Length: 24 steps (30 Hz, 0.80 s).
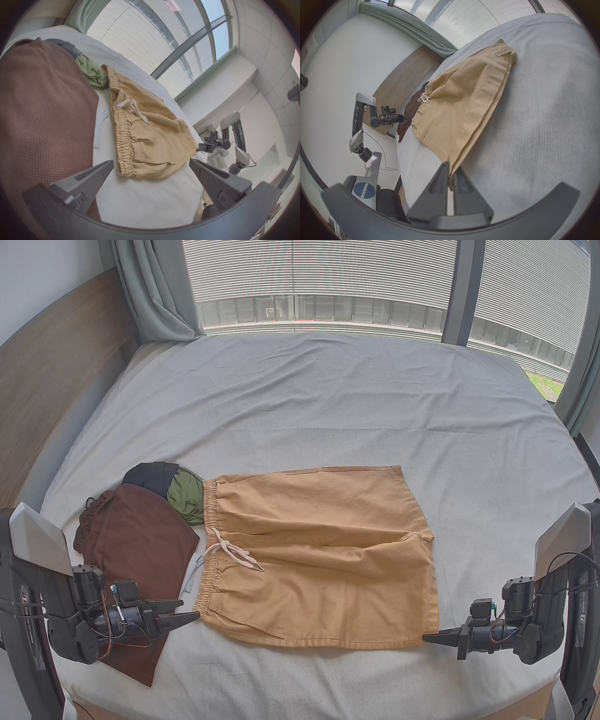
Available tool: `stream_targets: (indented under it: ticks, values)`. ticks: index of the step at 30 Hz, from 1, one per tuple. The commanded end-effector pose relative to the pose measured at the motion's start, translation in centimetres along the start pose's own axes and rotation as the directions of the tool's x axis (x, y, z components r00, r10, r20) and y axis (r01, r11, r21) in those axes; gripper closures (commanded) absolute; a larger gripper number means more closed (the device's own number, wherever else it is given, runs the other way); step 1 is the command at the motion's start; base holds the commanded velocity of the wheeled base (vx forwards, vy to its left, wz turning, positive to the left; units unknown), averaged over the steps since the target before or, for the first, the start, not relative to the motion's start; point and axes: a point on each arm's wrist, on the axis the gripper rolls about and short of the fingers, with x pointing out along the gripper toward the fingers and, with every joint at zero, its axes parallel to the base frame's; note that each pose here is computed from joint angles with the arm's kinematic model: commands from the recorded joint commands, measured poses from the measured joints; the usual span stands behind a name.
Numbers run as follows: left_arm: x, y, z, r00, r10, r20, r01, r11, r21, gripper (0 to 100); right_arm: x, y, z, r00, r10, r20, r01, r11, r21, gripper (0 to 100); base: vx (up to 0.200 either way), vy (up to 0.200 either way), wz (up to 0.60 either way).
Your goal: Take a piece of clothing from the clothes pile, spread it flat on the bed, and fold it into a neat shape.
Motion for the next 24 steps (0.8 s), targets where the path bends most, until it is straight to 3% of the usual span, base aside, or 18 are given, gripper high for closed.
stream_targets:
  ticks: [1,24]
  values:
    - [0.1,0.0,-0.1,1.0,0.002,-0.004,-0.002,0.999,-0.04,0,0.0,0.0,0.0,1.0,0.001,-0.001,-0.001,1.0,-0.008,100,0.0,0.0,0.0]
    - [1.9,1.4,-2.0,0.998,0.044,-0.049,-0.05,0.992,-0.115,0,0.1,-0.2,-0.3,1.0,-0.001,-0.006,0.001,1.0,-0.009,100,0.0,0.0,0.0]
